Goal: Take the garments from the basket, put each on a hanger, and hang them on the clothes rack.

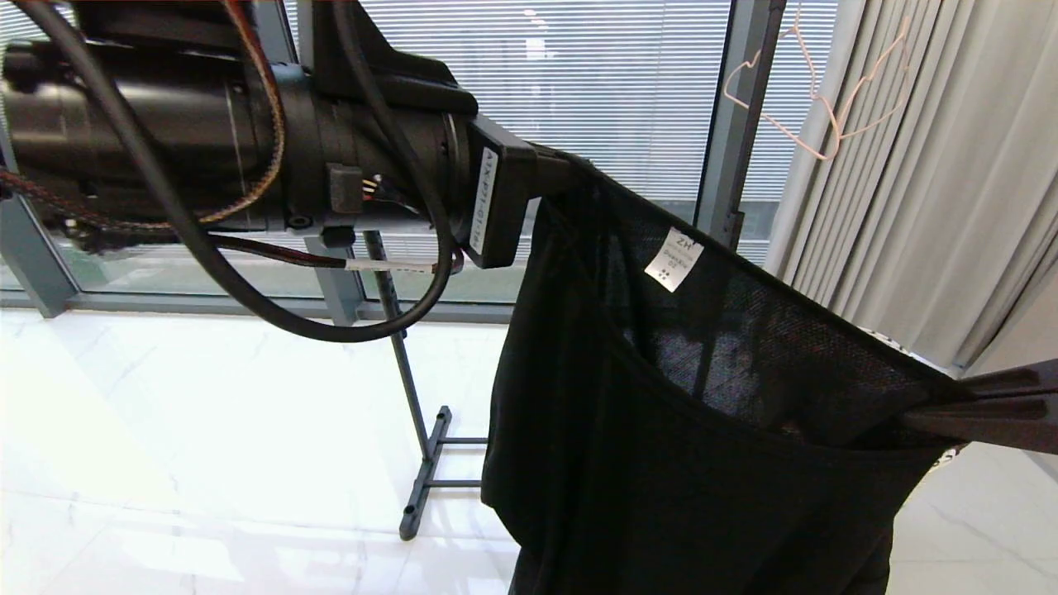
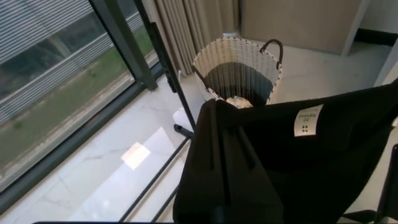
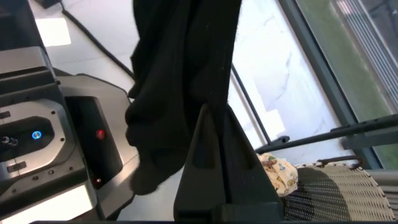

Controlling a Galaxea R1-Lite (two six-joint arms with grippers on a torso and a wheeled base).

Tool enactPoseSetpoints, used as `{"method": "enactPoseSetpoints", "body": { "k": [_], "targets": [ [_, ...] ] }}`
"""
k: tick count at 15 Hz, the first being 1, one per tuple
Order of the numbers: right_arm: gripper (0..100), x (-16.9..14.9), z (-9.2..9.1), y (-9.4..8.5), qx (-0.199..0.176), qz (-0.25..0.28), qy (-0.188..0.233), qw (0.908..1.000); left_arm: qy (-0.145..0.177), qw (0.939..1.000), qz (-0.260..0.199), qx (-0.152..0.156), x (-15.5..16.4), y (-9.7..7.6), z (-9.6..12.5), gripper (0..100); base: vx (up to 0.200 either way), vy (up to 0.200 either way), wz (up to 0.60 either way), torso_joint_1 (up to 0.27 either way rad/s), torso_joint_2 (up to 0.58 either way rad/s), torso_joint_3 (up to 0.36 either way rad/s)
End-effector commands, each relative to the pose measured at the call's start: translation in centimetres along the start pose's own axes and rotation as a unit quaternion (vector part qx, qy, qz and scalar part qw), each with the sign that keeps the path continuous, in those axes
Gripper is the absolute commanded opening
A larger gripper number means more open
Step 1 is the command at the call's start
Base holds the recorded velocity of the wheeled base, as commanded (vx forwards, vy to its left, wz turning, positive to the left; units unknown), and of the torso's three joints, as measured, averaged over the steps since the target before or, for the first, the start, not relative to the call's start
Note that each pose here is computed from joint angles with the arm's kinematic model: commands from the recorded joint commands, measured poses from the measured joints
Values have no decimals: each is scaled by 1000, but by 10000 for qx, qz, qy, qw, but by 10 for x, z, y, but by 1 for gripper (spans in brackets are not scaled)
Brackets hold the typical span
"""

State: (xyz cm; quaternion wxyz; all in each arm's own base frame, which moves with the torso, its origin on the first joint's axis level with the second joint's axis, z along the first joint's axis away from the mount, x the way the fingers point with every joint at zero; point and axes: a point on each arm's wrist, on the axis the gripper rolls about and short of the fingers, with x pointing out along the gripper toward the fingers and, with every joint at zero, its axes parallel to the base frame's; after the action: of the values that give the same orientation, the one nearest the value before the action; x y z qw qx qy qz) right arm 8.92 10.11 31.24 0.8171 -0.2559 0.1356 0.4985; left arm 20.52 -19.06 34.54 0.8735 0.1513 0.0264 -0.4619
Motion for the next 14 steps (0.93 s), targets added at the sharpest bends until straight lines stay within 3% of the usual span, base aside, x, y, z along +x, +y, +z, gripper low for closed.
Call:
{"method": "enactPoseSetpoints", "body": {
  "k": [1,5,8,9,12,14],
  "targets": [
    [0,-2,-1,2,-16,18,-22,10000,115,9999,-38,-31,10,1,-5,0,0,0,0,0,0,0],
    [0,4,-3,-2,167,-65,62,9998,219,9994,81,-266,6,-2,-8,0,0,0,0,0,0,0],
    [0,27,9,-16,726,-296,-236,9966,437,9927,241,-1102,-2,-35,-13,0,0,0,0,0,0,0],
    [0,35,12,-22,770,-501,-328,9952,482,9910,252,-1222,-6,-43,-15,0,0,0,0,0,0,0],
    [0,61,22,-40,777,-904,-567,9913,846,9893,-147,-1176,-20,-73,-37,0,0,0,0,0,0,0],
    [0,66,24,-44,789,-931,-559,9910,944,9887,-283,-1129,-22,-83,-44,0,0,0,0,0,0,0]
  ]
}}
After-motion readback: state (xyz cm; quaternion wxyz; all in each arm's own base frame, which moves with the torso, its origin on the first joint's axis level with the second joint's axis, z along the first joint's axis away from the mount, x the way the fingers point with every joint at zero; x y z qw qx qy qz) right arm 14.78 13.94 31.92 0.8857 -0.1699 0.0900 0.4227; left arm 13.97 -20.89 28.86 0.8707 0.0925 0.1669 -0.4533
